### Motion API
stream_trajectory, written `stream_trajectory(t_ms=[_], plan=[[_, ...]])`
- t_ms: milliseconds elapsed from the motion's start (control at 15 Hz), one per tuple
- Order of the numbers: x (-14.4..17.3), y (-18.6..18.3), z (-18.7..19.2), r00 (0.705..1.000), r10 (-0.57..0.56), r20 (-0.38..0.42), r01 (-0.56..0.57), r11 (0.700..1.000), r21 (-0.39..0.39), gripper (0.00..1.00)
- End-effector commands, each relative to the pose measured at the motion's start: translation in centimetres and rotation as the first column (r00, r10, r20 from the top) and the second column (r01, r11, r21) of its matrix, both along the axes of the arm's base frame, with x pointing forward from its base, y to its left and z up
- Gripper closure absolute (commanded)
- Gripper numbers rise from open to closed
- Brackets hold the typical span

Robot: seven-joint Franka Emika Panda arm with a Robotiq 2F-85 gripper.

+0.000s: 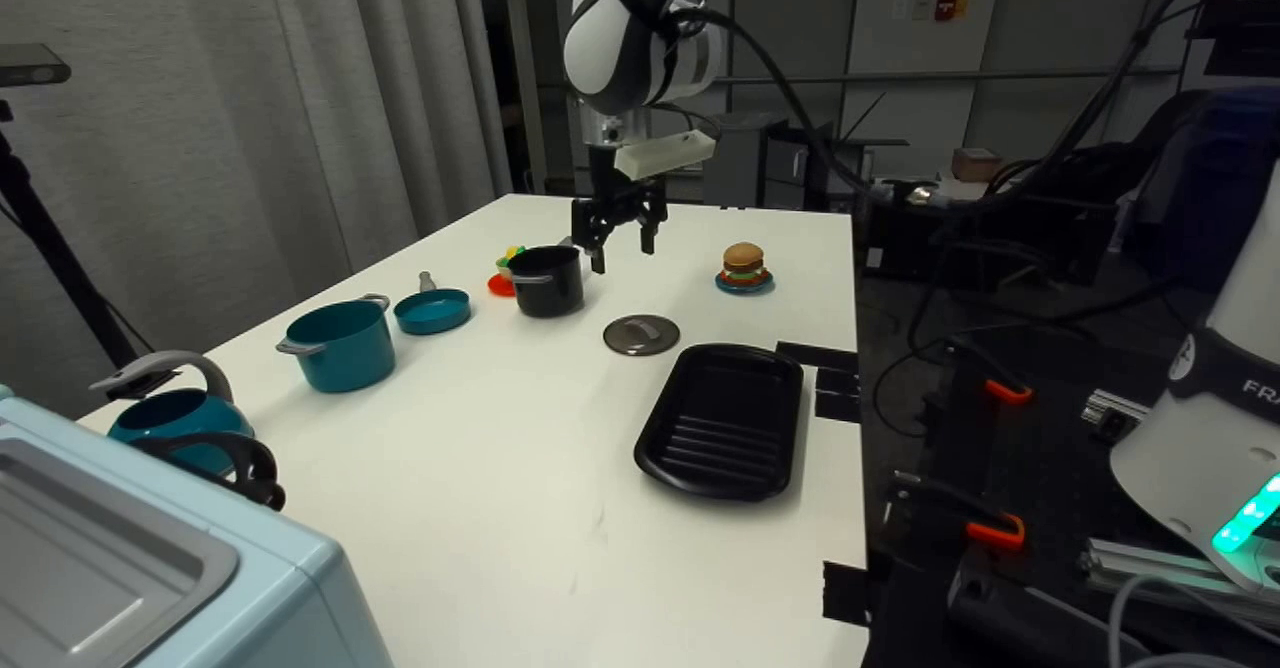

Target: Take the lid off the black pot and put it on the table

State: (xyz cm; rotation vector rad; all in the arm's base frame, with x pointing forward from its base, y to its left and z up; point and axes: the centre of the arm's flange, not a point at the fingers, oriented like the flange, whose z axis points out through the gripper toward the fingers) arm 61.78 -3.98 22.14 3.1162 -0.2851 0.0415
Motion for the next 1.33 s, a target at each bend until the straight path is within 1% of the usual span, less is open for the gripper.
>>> stream_trajectory(t_ms=[0, 200, 467, 600, 667, 867, 1267], plan=[[-2.2, -0.3, 3.8, 0.998, 0.014, 0.069, -0.013, 1.0, -0.021, 0.0], [-2.6, -0.4, 6.1, 0.993, 0.019, 0.118, -0.015, 0.999, -0.03, 0.0], [-3.2, -0.5, 8.4, 0.983, 0.026, 0.181, -0.018, 0.999, -0.047, 0.0], [-3.6, -0.6, 9.2, 0.98, 0.03, 0.196, -0.02, 0.999, -0.051, 0.0], [-1.8, -0.3, 8.0, 0.986, 0.026, 0.166, -0.021, 0.999, -0.031, 0.0], [-2.3, -0.3, 8.6, 0.984, 0.026, 0.176, -0.021, 0.999, -0.031, 0.0], [-2.5, -0.3, 8.5, 0.984, 0.026, 0.174, -0.021, 0.999, -0.031, 0.0]])
